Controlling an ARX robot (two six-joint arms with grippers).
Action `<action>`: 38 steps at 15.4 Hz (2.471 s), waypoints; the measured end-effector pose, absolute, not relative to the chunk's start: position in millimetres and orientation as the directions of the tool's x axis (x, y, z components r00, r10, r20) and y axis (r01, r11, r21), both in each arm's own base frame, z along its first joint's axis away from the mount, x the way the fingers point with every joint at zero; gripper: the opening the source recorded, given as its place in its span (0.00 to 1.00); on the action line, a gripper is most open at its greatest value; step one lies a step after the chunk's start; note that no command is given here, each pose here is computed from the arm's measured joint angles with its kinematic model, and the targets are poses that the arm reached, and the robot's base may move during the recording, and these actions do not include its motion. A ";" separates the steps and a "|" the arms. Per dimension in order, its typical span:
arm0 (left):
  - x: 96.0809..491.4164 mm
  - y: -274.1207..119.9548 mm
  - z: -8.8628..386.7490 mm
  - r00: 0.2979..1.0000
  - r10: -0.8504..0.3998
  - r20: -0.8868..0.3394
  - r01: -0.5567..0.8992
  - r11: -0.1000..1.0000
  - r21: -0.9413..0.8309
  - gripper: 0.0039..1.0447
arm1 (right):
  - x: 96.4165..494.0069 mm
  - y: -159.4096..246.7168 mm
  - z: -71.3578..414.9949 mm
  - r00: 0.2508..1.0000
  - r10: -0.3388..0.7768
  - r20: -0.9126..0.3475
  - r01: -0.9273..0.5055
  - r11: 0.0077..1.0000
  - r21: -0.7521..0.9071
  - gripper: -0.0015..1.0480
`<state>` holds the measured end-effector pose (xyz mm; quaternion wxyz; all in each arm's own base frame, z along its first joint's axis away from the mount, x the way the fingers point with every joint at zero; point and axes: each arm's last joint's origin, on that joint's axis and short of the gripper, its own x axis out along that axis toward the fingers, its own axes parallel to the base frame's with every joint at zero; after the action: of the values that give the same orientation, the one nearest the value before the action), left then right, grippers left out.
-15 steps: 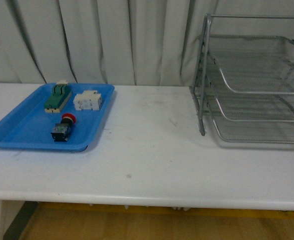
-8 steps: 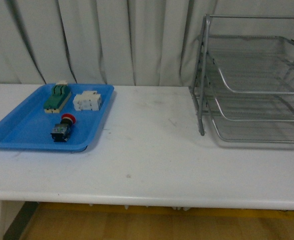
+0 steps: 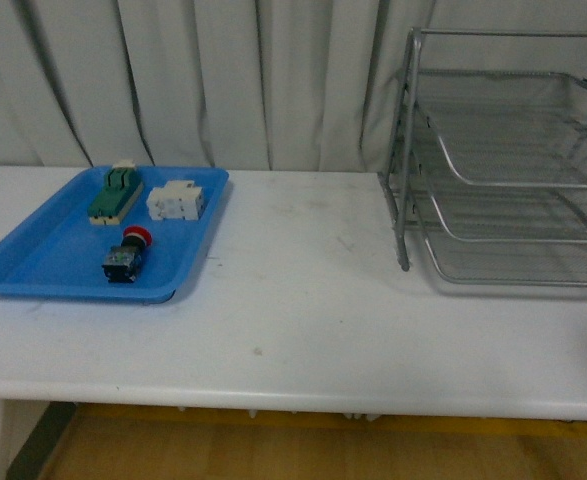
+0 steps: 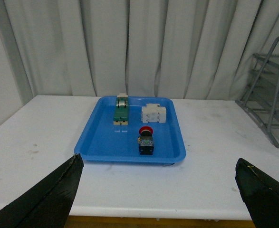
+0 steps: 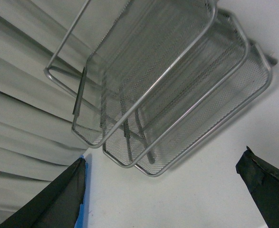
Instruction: Place button on rack with both arms
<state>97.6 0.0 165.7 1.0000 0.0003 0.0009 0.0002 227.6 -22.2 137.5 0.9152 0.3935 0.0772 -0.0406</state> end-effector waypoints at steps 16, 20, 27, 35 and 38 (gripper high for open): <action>97.6 0.0 165.7 1.000 0.000 -0.002 0.000 1.000 0.001 0.94 | 400.8 11.6 46.9 0.972 0.041 -0.233 0.215 0.263 0.941 0.75; 97.6 0.0 165.7 1.000 0.000 -0.002 0.000 1.000 0.001 0.94 | 409.4 16.3 44.2 0.978 0.018 -0.210 0.202 0.209 0.957 0.32; 97.6 0.0 165.7 1.000 0.000 -0.002 0.000 1.000 0.001 0.94 | 332.0 18.2 37.3 0.964 0.004 -0.265 0.263 0.101 0.959 0.03; 97.6 0.0 165.6 1.000 0.000 -0.002 0.000 1.000 0.001 0.94 | 260.6 18.5 38.9 0.907 -0.022 -0.422 0.413 0.253 0.875 0.78; 97.6 0.0 165.6 1.000 0.000 -0.002 0.000 1.000 0.001 0.94 | 205.5 28.7 72.2 0.925 -0.058 -0.376 0.337 0.584 0.739 0.93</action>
<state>97.6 0.0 165.6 1.0000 0.0003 0.0010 0.0000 205.5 28.7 72.2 0.8757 0.4421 0.1577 -0.1129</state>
